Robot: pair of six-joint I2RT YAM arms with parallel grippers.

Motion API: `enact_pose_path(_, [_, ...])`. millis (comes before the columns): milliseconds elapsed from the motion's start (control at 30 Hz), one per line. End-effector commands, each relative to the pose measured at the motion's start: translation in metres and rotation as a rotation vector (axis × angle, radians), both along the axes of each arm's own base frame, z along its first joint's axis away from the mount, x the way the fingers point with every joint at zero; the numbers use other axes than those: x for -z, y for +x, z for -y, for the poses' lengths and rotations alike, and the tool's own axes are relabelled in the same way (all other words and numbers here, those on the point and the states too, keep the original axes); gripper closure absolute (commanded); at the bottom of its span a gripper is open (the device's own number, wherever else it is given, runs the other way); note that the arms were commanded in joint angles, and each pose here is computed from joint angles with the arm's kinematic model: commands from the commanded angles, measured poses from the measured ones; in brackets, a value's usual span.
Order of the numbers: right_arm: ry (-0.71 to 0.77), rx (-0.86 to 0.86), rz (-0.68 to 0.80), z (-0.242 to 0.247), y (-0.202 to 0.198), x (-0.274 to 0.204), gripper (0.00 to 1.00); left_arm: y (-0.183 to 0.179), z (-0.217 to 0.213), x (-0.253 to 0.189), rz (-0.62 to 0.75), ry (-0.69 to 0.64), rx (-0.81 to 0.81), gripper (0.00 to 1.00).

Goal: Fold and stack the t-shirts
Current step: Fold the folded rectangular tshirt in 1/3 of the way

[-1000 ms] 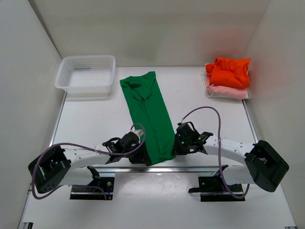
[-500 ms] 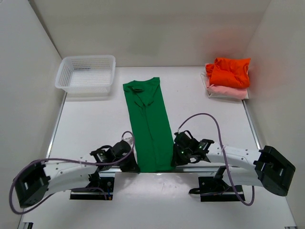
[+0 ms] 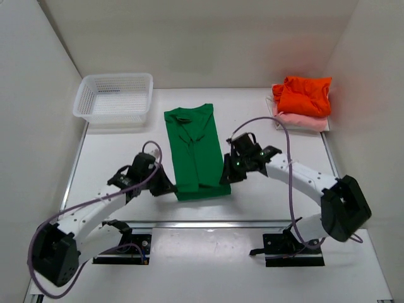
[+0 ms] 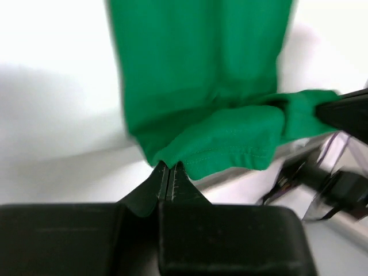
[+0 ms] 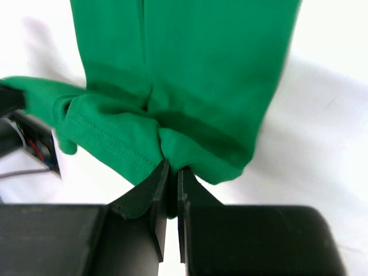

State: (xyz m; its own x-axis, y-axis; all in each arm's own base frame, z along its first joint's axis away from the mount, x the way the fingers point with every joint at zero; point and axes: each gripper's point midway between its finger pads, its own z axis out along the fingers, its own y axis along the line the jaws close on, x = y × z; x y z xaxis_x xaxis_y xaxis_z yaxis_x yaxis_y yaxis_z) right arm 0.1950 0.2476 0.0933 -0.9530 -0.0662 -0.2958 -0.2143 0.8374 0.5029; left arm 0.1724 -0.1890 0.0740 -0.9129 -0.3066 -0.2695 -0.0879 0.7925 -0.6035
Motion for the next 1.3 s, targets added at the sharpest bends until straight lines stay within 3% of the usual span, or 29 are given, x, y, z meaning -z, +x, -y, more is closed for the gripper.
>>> enact_pose_path(0, [-0.026, -0.069, 0.031, 0.004, 0.037, -0.010, 1.00, 0.051, -0.003, -0.034, 0.117, 0.007, 0.024, 1.00])
enact_pose_path(400, [-0.055, -0.076, 0.082, -0.013, 0.183, 0.003, 0.98, 0.172, -0.020, -0.018, 0.127, 0.120, -0.067, 0.97])
enact_pose_path(433, [-0.060, -0.068, 0.109, -0.016, 0.201, 0.001, 0.89, 0.183, -0.025, -0.016, 0.134, 0.118, -0.090, 0.74])
enact_pose_path(467, [-0.077, -0.048, 0.108, -0.014, 0.209, 0.005, 0.77, 0.192, -0.027, -0.021, 0.150, 0.103, -0.117, 0.61])
enact_pose_path(533, [-0.078, -0.008, 0.164, -0.011, 0.233, -0.004, 0.56, 0.216, -0.036, -0.039, 0.237, 0.040, -0.196, 0.58])
enact_pose_path(600, [-0.037, 0.034, 0.270, -0.006, 0.257, -0.026, 0.35, 0.227, -0.039, -0.061, 0.323, -0.013, -0.254, 0.47])
enact_pose_path(667, [-0.033, 0.096, 0.345, 0.004, 0.264, -0.049, 0.25, 0.228, -0.038, -0.082, 0.382, -0.012, -0.273, 0.47])
enact_pose_path(733, [-0.062, 0.182, 0.359, 0.023, 0.258, -0.049, 0.22, 0.216, -0.033, -0.088, 0.391, 0.021, -0.240, 0.45])
enact_pose_path(800, [-0.057, 0.233, 0.347, 0.037, 0.238, -0.051, 0.23, 0.191, -0.029, -0.066, 0.327, 0.043, -0.190, 0.42])
enact_pose_path(833, [-0.069, 0.250, 0.285, 0.041, 0.219, -0.029, 0.27, 0.178, -0.022, -0.065, 0.326, 0.042, -0.160, 0.40])
enact_pose_path(900, [-0.063, 0.283, 0.263, 0.048, 0.189, -0.021, 0.31, 0.137, -0.022, -0.021, 0.230, 0.065, -0.139, 0.41])
enact_pose_path(1033, [-0.089, 0.314, 0.208, 0.044, 0.121, 0.019, 0.31, 0.082, -0.027, 0.018, 0.226, 0.124, -0.187, 0.40])
enact_pose_path(1167, [-0.067, 0.352, 0.168, 0.036, 0.083, 0.044, 0.29, 0.076, -0.038, 0.014, 0.343, 0.094, -0.336, 0.42])
enact_pose_path(1267, [-0.054, 0.368, 0.167, 0.031, 0.076, 0.052, 0.28, 0.081, -0.046, 0.009, 0.395, 0.057, -0.402, 0.42])
